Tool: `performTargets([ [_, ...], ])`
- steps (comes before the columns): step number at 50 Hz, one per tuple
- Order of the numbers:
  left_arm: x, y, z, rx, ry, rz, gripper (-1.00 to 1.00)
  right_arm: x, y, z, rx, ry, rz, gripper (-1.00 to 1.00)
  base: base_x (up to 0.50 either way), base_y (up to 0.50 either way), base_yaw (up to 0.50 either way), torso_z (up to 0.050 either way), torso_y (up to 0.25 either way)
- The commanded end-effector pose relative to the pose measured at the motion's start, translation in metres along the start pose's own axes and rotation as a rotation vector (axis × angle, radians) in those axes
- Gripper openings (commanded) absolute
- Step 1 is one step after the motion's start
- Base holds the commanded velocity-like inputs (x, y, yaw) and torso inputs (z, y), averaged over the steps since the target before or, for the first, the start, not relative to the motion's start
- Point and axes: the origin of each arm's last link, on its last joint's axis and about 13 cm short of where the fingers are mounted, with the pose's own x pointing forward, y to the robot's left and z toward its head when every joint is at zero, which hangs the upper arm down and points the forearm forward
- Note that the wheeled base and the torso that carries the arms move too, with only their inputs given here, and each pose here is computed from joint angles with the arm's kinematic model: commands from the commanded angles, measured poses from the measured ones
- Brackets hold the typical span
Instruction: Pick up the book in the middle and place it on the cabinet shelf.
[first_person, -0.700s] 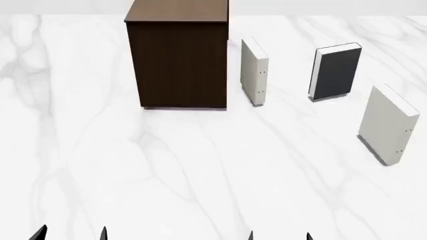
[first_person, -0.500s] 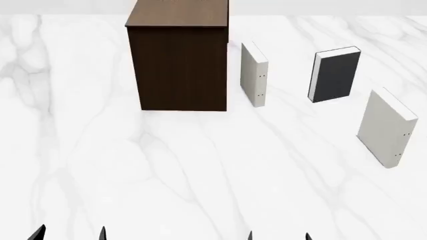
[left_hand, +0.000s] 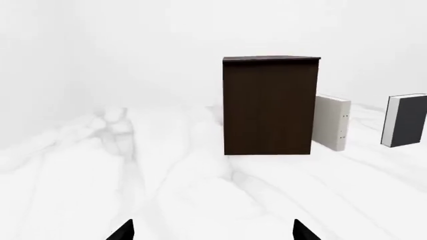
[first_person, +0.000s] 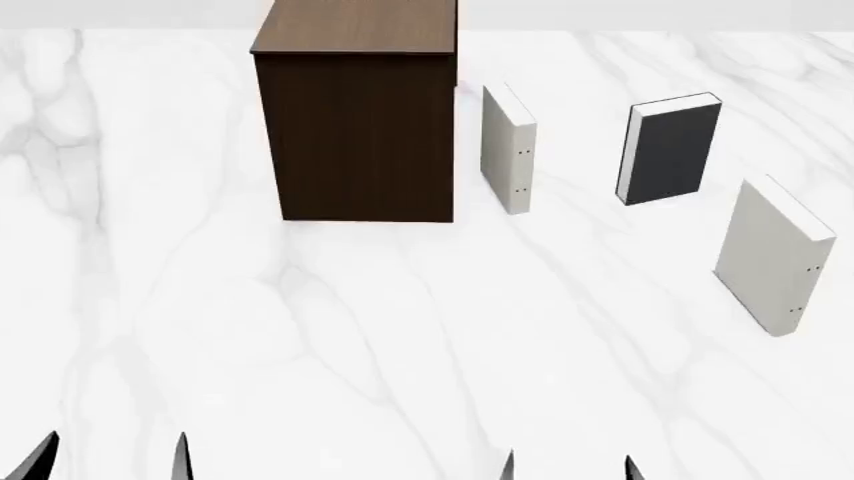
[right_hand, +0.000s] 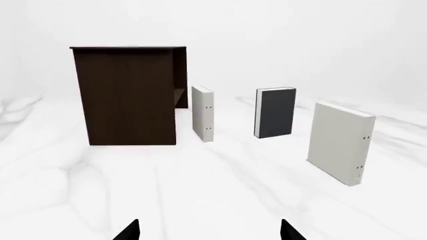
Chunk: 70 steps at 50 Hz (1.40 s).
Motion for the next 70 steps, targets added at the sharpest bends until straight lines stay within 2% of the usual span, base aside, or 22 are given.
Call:
performTargets([
  [1,-0.007,-0.002,0.043,0.025,-0.123,-0.009,1.0,-0.003,-0.001,0.037,-0.021,-0.107,-0.019,1.0,0.0,0.0,0.0,0.0,0.0],
  [13,-0.022,-0.004,0.106,0.027,-0.314,-0.032,1.0,-0.013,0.003,0.09,-0.013,-0.254,-0.008,1.0,0.0,0.0,0.0,0.0,0.0],
  [29,-0.039,-0.005,0.144,0.02,-0.425,-0.053,1.0,-0.028,0.004,0.133,-0.005,-0.381,-0.005,1.0,0.0,0.0,0.0,0.0,0.0],
  [35,-0.039,-0.005,0.144,0.019,-0.426,-0.052,1.0,-0.03,0.005,0.138,0.005,-0.424,-0.006,1.0,0.0,0.0,0.0,0.0,0.0],
  [37,-0.04,-0.005,0.146,0.021,-0.428,-0.054,1.0,-0.029,0.004,0.138,-0.035,-0.404,-0.026,1.0,0.0,0.0,0.0,0.0,0.0],
  [42,-0.04,-0.005,0.147,0.018,-0.426,-0.052,1.0,-0.031,0.006,0.139,-0.043,-0.405,0.014,1.0,0.0,0.0,0.0,0.0,0.0],
  [44,-0.041,-0.005,0.147,0.018,-0.425,-0.052,1.0,-0.031,0.006,0.14,-0.021,-0.435,0.013,1.0,0.0,0.0,0.0,0.0,0.0],
  [70,-0.041,-0.005,0.148,0.026,-0.424,-0.057,1.0,-0.031,0.006,0.14,-0.005,-0.424,0.031,1.0,0.5,0.0,0.0,0.0,0.0],
])
